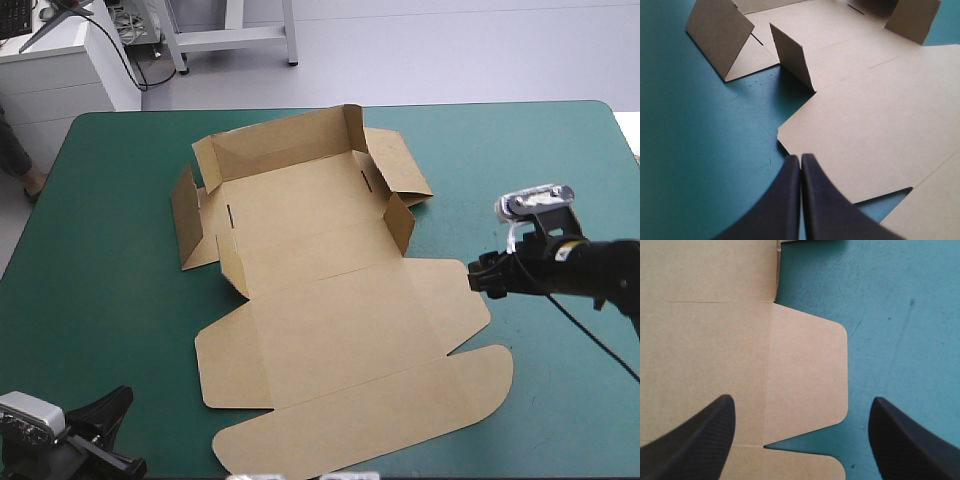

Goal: Fold the box

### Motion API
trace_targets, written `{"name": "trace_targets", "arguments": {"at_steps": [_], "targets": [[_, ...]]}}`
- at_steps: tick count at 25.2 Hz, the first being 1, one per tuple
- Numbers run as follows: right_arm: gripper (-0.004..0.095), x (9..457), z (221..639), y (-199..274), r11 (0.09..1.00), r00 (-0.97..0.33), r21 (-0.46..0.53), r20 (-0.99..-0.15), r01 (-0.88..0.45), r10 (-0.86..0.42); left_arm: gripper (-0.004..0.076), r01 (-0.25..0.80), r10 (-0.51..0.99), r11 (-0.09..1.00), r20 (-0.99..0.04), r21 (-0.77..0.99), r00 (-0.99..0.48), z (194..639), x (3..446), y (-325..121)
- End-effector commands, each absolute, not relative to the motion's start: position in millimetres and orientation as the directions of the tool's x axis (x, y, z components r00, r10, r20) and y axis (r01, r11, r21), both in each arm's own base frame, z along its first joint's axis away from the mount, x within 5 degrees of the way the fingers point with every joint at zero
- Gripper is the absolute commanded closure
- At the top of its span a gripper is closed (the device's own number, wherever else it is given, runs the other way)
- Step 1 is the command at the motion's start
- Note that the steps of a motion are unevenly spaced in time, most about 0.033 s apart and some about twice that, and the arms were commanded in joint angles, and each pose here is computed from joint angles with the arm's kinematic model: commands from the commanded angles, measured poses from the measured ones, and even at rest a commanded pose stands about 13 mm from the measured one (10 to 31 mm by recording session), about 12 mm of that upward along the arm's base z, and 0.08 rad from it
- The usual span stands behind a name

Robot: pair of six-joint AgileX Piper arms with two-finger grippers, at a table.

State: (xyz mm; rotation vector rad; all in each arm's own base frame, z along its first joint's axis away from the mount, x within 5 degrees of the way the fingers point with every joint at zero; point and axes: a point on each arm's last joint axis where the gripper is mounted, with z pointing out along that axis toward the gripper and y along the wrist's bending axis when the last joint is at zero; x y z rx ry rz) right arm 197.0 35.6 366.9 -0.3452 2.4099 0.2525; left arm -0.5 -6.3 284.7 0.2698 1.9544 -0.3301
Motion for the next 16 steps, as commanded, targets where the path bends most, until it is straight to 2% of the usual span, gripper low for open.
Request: {"name": "trace_targets", "arguments": {"at_steps": [1,4,10,16], "targets": [[0.0242,229.8,382.8,40.9,0.931,-0.722,0.075,-0.654,-0.358,-0.225,0.0732,0.347,0.007,0.931,-0.943,-0.116,-0.331,296.6,1.8,-7.6],[0.0282,256.5,389.5,43.5,0.924,-0.731,0.071,-0.636,-0.375,-0.247,0.0732,0.347,0.007,0.931,-0.943,-0.116,-0.331,296.6,1.8,-7.6],[0.0283,302.4,397.3,61.2,0.89,-0.736,0.06,-0.588,-0.453,-0.335,0.0732,0.347,0.007,0.931,-0.943,-0.116,-0.331,296.6,1.8,-7.6],[0.0282,347.6,385.5,99.2,0.857,-0.724,-0.02,-0.524,-0.515,-0.448,0.0732,0.347,0.007,0.931,-0.943,-0.116,-0.331,296.6,1.8,-7.6]]}}
